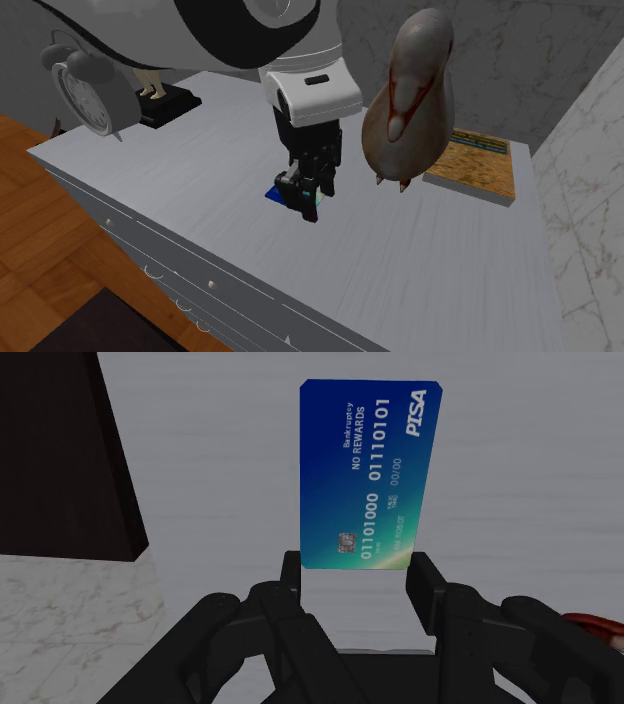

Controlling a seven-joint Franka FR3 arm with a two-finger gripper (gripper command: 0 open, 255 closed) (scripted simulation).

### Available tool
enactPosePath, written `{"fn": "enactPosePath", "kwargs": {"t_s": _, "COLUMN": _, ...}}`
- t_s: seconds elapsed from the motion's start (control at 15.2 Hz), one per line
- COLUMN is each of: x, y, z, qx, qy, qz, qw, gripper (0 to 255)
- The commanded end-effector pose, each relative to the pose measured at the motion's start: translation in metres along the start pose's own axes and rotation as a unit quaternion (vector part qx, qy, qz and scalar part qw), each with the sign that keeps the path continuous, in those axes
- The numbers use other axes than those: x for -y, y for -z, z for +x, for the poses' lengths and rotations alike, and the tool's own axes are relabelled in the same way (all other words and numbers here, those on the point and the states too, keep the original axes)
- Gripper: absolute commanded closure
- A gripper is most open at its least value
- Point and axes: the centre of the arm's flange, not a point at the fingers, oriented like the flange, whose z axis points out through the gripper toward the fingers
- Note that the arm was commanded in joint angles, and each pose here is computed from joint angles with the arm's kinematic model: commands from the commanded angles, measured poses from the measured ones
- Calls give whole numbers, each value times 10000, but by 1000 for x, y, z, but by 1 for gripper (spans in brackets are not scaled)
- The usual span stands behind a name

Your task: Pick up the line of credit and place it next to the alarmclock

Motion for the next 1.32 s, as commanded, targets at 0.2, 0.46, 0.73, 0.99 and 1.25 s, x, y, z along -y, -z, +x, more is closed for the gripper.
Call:
{"fn": "enactPosePath", "kwargs": {"t_s": 0.2, "x": -1, "y": 26, "z": 4, "qx": 1, "qy": 1, "qz": -2, "qw": 10000, "gripper": 255}}
{"fn": "enactPosePath", "kwargs": {"t_s": 0.46, "x": -1, "y": 47, "z": 7, "qx": 1, "qy": 1, "qz": -2, "qw": 10000, "gripper": 255}}
{"fn": "enactPosePath", "kwargs": {"t_s": 0.73, "x": -2, "y": 68, "z": 10, "qx": 1, "qy": 1, "qz": -2, "qw": 10000, "gripper": 255}}
{"fn": "enactPosePath", "kwargs": {"t_s": 0.99, "x": -3, "y": 89, "z": 13, "qx": 1, "qy": 1, "qz": -2, "qw": 10000, "gripper": 255}}
{"fn": "enactPosePath", "kwargs": {"t_s": 1.25, "x": -3, "y": 110, "z": 16, "qx": 1, "qy": 1, "qz": -2, "qw": 10000, "gripper": 255}}
